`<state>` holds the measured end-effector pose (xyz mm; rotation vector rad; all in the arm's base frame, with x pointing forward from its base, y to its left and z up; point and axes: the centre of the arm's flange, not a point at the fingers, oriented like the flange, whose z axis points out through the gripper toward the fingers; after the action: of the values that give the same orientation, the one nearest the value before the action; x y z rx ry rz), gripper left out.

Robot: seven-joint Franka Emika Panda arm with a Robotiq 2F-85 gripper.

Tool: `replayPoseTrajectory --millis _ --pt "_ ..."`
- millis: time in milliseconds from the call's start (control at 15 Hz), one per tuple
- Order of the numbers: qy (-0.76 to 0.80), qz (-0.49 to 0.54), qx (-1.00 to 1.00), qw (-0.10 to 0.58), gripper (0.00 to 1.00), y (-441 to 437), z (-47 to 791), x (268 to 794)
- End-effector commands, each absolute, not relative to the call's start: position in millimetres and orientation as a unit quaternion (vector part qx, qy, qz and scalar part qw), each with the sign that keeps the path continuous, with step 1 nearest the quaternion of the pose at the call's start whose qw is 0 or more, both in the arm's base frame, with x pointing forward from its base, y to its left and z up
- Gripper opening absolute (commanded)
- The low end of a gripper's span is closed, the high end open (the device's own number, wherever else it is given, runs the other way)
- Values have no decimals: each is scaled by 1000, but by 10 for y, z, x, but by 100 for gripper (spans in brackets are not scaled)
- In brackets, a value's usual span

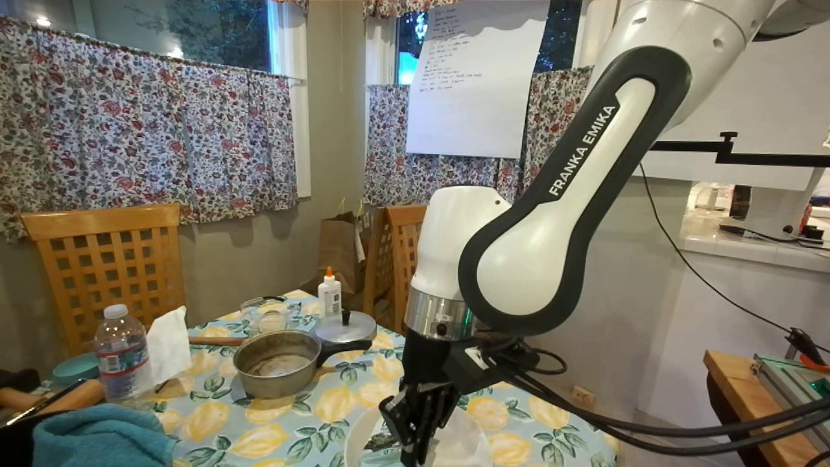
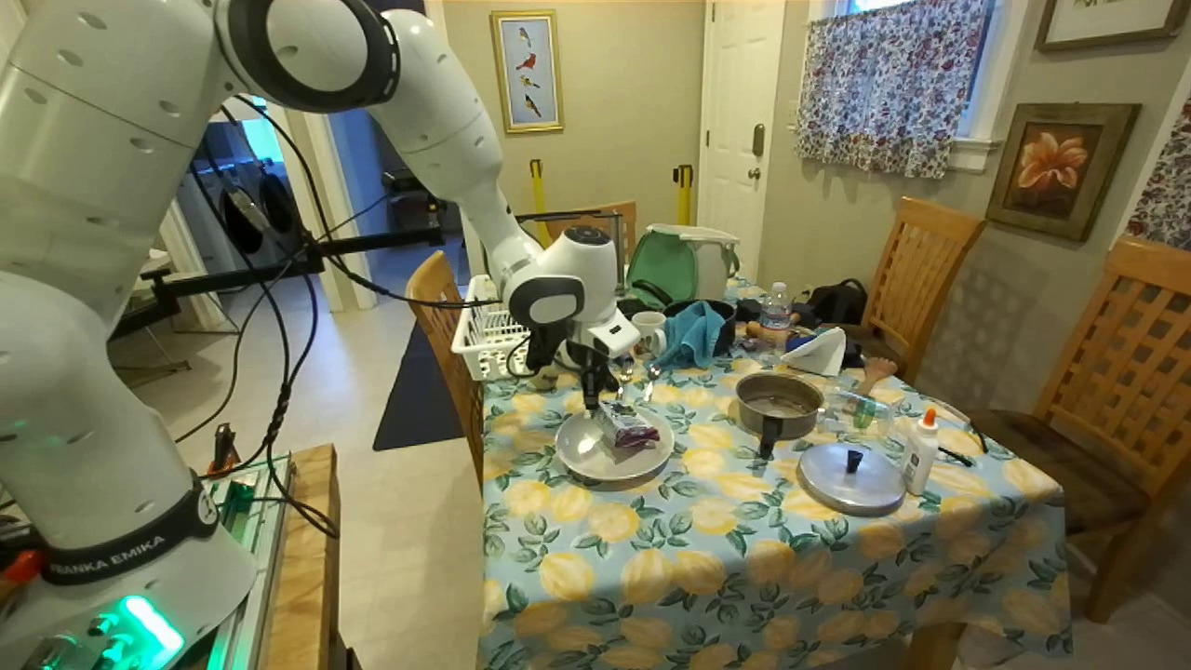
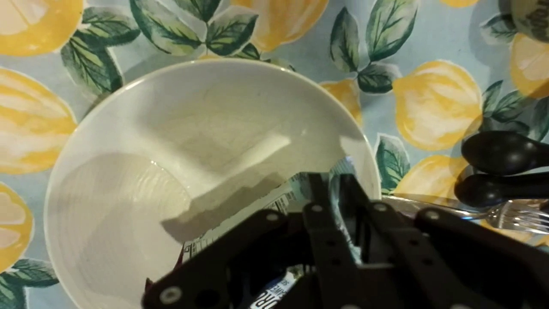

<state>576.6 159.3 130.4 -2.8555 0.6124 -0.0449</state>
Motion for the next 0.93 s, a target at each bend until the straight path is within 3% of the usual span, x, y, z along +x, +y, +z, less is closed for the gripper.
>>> replayPoseTrajectory --millis 0,467,867 --pt "216 -2 -970 111 48 1587 1371 5714" --pt "199 -21 -975 100 97 1558 1499 5810" --pt "121 -47 -989 73 100 1509 1648 6224"
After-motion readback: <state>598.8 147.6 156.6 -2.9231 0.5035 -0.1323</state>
